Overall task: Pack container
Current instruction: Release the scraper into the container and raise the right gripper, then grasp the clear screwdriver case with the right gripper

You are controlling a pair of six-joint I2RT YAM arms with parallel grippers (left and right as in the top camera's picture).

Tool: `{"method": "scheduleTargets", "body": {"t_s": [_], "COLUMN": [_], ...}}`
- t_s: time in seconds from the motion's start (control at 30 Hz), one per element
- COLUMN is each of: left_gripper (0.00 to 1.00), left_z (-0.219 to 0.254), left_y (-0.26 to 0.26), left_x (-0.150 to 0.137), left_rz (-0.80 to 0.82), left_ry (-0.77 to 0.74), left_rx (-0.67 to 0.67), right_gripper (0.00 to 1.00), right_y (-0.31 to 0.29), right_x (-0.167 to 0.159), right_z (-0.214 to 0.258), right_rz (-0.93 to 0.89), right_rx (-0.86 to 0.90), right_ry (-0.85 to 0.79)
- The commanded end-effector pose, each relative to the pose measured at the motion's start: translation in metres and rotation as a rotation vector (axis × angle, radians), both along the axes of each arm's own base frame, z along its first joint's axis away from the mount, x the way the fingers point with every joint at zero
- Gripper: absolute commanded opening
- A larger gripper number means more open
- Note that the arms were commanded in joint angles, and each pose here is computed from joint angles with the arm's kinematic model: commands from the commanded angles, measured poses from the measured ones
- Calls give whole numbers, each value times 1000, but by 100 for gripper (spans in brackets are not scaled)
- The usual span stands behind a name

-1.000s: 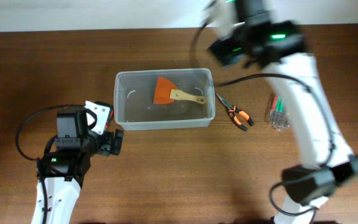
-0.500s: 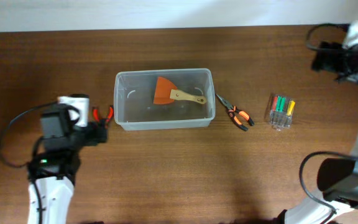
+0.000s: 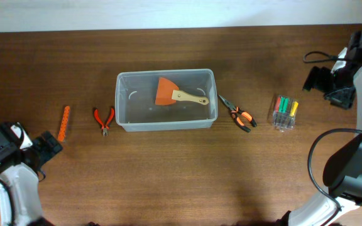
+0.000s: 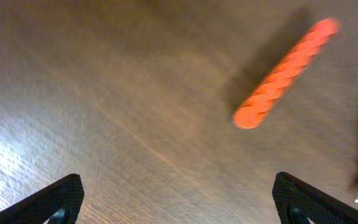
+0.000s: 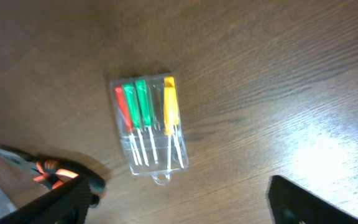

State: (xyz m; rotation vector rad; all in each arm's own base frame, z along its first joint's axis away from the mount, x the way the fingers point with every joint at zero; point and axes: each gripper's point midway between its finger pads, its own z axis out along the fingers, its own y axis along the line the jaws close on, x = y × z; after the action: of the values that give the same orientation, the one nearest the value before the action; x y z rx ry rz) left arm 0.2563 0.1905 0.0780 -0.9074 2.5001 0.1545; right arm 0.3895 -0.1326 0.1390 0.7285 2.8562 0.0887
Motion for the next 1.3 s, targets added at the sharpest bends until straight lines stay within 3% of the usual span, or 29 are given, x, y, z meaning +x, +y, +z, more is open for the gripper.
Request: {"method": "scheduleTargets", "body": {"t_s": [0.0,0.17,0.33,1.07,1.27], "left_gripper": [99,99,99,99,99], "left_z": [-13,-28,-29,-29,-29], "left_y": [3,1,1,1,1], "left_x": [1,-2,-2,-2,-2], "left_rz": [19,20,20,20,20], "left_ry": [22,61,66,66,66], "left_rx": [-48,-79,-82,-83,-83], "right_gripper": [96,100,99,100,93], "right_y": [15,39,31,59,59], "right_x": [3,14,13,17,14], "right_z": [-20,-42,-70,-140,-150], "right_rz": [99,170,102,136,134], "right_rx": [26,27,-60,55,61], "right_ry": [43,84,173,275,300]}}
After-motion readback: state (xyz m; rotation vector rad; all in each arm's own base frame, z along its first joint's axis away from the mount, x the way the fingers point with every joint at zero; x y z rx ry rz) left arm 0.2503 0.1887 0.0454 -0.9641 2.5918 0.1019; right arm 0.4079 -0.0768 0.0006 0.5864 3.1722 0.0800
